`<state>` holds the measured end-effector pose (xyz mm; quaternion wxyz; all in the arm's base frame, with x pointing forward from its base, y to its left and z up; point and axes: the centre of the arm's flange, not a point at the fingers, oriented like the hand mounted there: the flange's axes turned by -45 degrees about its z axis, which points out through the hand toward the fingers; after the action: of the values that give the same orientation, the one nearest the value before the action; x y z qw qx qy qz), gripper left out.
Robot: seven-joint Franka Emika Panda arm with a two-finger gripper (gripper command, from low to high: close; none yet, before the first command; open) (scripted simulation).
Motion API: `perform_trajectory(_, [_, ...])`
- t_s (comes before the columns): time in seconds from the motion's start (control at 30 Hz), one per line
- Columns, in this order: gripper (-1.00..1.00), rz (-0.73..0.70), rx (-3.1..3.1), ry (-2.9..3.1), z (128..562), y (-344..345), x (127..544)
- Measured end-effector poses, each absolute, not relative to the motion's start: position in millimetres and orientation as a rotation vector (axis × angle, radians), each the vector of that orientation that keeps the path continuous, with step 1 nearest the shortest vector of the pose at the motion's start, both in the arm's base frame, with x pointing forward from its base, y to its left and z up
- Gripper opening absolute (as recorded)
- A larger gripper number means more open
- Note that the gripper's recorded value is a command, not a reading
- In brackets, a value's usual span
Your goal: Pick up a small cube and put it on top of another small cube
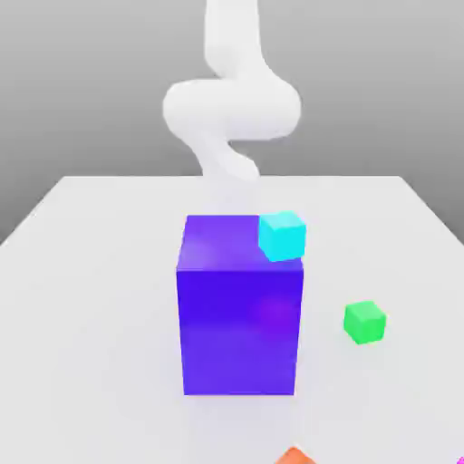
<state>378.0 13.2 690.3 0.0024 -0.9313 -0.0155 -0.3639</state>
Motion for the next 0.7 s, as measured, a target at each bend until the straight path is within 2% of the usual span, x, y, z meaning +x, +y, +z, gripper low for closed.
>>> perform_trajectory(0.37, [0.0, -0.779, -3.018, -0.379, 568.4, 91.2, 495.3])
perform_trajectory(0.7, [0.0, -0.443, -3.028, -0.702, 420.0, 182.9, 550.6])
